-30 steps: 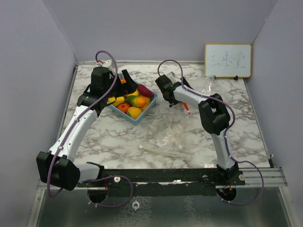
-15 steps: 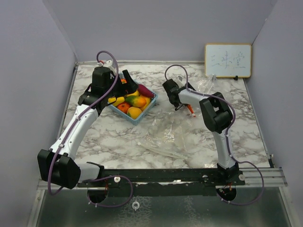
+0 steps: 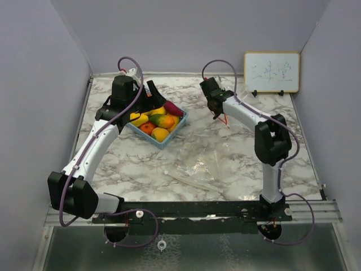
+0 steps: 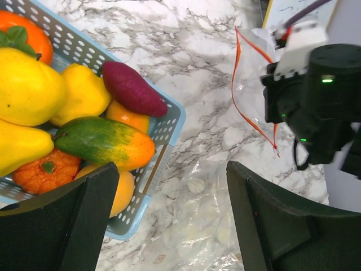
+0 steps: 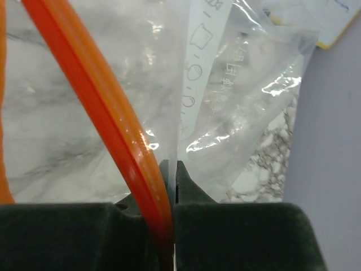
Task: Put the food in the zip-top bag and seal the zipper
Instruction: Pick up the zipper food storage bag at the center of the board, then open the zipper of the food storage bag.
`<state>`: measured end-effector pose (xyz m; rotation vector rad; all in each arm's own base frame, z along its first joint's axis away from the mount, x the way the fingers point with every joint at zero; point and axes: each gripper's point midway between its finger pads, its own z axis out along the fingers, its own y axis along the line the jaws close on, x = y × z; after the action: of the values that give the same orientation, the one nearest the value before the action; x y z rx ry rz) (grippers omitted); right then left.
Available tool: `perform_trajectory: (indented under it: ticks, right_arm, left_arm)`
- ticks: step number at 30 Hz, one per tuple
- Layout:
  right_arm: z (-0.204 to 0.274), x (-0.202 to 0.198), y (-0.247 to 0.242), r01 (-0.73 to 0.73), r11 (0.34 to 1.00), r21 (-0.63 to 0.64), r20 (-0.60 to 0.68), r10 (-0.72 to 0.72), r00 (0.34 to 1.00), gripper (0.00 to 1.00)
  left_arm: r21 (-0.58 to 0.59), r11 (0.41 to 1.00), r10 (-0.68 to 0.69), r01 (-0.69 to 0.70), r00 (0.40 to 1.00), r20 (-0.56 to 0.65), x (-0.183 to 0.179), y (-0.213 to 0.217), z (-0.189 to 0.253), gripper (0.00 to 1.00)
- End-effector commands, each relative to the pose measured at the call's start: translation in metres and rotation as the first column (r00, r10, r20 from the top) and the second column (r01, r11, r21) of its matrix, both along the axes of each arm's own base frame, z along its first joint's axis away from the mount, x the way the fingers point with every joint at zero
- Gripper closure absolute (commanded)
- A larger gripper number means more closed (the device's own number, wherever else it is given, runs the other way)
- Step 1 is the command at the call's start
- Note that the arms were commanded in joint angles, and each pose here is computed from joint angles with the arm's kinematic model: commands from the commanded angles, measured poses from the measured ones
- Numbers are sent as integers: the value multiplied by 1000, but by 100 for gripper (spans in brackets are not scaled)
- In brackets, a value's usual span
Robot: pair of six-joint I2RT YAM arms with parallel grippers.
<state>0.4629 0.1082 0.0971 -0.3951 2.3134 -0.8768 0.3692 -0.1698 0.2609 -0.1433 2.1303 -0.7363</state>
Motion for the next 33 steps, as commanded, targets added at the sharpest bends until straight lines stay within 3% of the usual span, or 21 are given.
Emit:
perform_trajectory:
  ticks: [1,7,13,20,28,33]
  right_arm:
    - [99,2,62,-210,892,400,174,151,973,98]
    - [146,-17,95,-363,744,560,254,263,931,98]
    - [145,-22,114,-372,669,643,255,271,928,98]
    - [148,-21,126,-377,633,676,260,273,926,98]
    - [156,-25,131,-390,617,683,273,279,920,98]
    - [158,-28,133,-393,615,683,275,281,919,98]
  left_arm:
    - [-89,994,-58,65,996,73,7,-16,33,21]
    - [-296,942,-142,158,987,73,5,-50,55,15]
    - [-292,931,-170,220,968,187,6,-85,97,7]
    - [-297,932,-161,206,972,170,17,-110,97,10]
    - [-218,963,-148,158,987,61,22,-126,49,18]
    - [-196,968,-154,159,987,43,26,-138,41,22]
